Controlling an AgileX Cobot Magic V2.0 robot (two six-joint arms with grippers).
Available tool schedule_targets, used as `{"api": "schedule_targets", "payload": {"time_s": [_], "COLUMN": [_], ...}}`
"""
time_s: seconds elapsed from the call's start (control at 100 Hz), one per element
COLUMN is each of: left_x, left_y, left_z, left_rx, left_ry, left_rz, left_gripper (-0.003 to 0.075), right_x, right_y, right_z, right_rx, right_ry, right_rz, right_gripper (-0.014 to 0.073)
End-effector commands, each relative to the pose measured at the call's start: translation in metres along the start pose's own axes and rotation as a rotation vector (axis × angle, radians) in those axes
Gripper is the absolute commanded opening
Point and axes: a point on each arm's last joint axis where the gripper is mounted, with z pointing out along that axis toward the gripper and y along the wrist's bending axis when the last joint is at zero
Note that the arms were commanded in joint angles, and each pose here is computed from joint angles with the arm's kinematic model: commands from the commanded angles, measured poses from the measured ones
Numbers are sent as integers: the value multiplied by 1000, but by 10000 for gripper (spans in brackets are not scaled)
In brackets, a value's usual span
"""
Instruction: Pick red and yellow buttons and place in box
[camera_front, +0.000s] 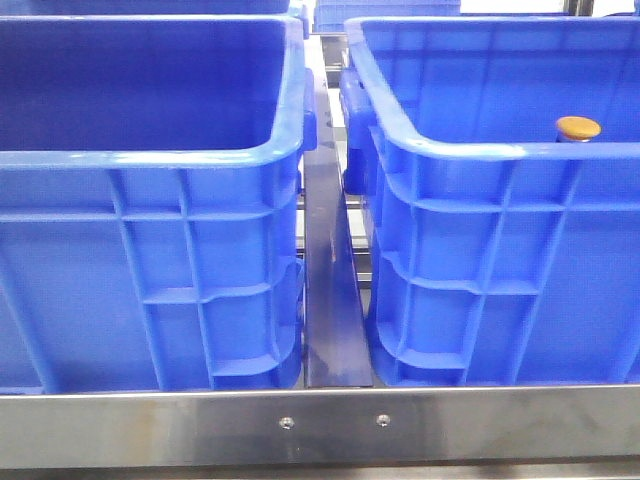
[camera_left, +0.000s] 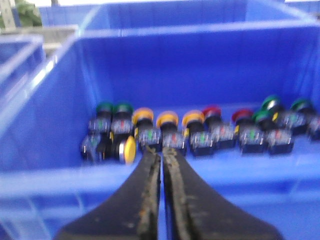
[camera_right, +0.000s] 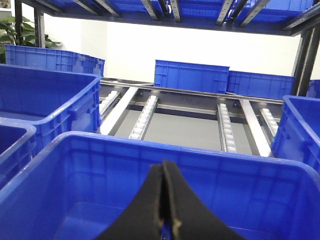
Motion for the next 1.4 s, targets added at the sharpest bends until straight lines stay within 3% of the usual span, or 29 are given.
{"api": "schedule_targets", "payload": {"time_s": [0.0, 0.3, 1.39], "left_x": [-8, 12, 12], "left_y": [-1, -2, -2], "left_z": [-3, 3, 3], "left_rx": [13, 30, 31], "left_ry": [-146, -206, -207], "left_rz": [-21, -20, -20], "left_gripper": [-19, -19, -19], "right_x": [-11, -11, -11], "right_y": [1, 1, 1], "right_z": [0, 0, 0], "right_rx": [-21, -21, -21], "right_ry": [-49, -49, -49], "right_rz": [89, 89, 89], "right_gripper": [-68, -68, -68]}}
